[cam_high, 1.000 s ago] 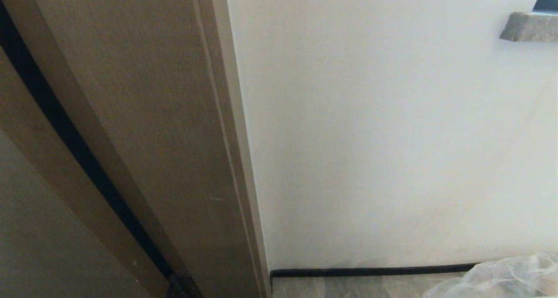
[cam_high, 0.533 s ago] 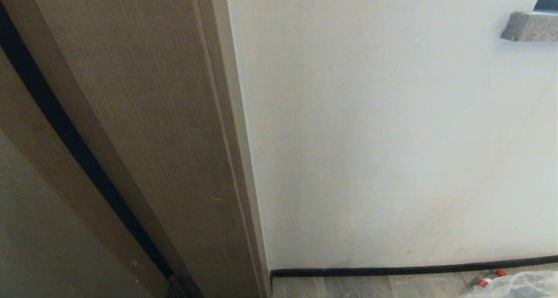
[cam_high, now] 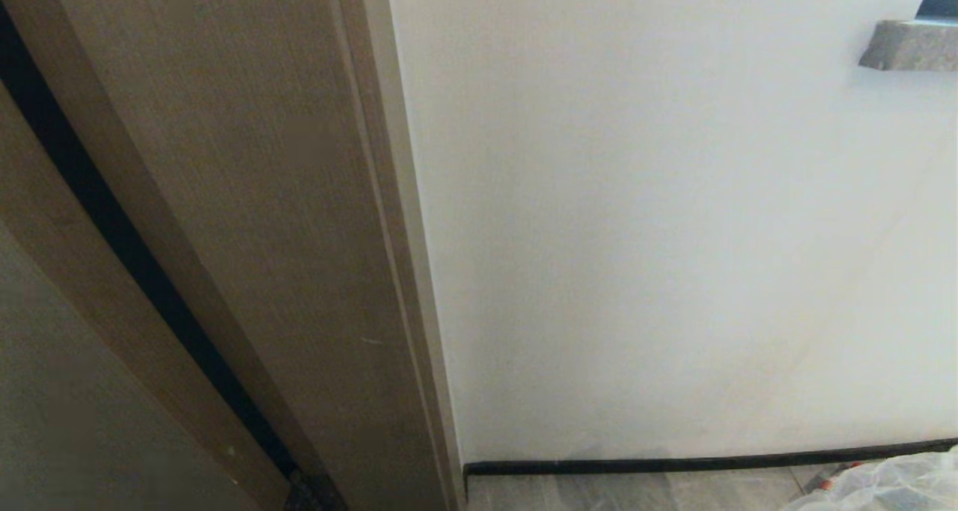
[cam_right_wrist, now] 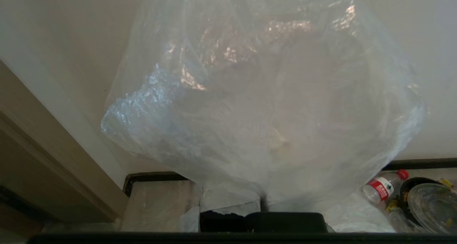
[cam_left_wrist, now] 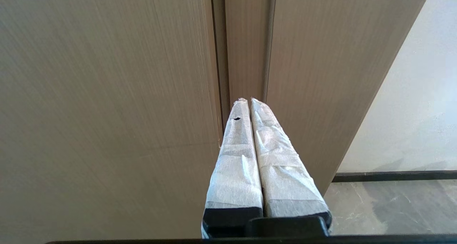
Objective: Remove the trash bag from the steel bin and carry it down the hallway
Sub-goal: Put the trash bag at the door
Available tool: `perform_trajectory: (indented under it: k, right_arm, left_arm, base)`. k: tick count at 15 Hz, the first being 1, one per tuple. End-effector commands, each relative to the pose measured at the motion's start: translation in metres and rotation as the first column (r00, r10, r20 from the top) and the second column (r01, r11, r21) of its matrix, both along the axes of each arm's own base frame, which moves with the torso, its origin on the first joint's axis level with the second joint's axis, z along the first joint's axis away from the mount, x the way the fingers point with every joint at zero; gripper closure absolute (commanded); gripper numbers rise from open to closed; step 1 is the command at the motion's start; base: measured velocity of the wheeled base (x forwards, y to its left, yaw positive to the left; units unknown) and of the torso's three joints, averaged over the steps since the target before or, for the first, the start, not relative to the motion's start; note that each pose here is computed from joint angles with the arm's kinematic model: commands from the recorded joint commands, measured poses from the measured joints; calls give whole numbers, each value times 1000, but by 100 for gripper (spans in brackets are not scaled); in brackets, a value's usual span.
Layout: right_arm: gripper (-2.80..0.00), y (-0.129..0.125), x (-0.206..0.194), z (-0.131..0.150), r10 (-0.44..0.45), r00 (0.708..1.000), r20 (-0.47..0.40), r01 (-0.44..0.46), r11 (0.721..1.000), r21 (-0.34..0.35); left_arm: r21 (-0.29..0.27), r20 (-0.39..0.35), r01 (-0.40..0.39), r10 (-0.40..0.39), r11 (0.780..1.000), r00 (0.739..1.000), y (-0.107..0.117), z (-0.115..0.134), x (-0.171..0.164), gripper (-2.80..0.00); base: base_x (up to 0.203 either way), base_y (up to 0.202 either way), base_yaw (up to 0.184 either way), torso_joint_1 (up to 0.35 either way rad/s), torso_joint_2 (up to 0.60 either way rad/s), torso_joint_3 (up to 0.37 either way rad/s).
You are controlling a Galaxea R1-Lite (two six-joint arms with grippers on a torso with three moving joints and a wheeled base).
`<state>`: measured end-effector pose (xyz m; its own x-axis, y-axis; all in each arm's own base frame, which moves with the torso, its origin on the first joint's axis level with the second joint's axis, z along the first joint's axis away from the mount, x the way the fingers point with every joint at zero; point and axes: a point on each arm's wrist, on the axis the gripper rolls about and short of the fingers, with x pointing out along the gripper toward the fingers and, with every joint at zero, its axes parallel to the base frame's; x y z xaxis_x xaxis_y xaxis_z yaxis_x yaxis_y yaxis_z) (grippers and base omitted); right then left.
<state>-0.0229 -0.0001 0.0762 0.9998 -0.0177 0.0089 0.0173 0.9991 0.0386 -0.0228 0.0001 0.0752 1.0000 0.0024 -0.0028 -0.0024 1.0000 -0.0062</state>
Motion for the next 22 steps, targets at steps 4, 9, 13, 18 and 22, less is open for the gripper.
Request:
perform_trajectory:
  k: [4, 9, 13, 18, 22]
  right_arm:
    - [0, 0, 0, 0, -5, 1000, 0, 5, 1000, 4]
    - [0, 0, 0, 0, -5, 1000, 0, 5, 1000, 8]
    - [0, 0, 0, 0, -5, 1000, -1, 5, 1000, 9]
    - [0, 0, 0, -1, -4, 1000, -3, 4, 1000, 1]
    - [0, 0, 0, -1, 0, 1000, -3, 0, 1000, 1]
  left_arm:
    - [2, 0, 1, -1, 1000, 1000, 0, 0, 0, 0]
    - [3, 0, -1, 1, 1000, 1000, 0, 0, 0, 0]
    - [3, 1, 1, -1, 1000, 1000, 0, 0, 0, 0]
    - [2, 0, -1, 1, 1000, 1000, 0, 0, 0, 0]
    - [2, 0, -1, 1, 1000, 1000, 0, 0, 0, 0]
  base:
    - [0, 0, 0, 0, 0, 0]
    - [0, 0, 0, 0, 0, 0]
    - [0, 0, 0, 1, 2, -52]
    - [0, 0, 0, 2, 2, -182]
    - [0, 0, 0, 4, 1, -198]
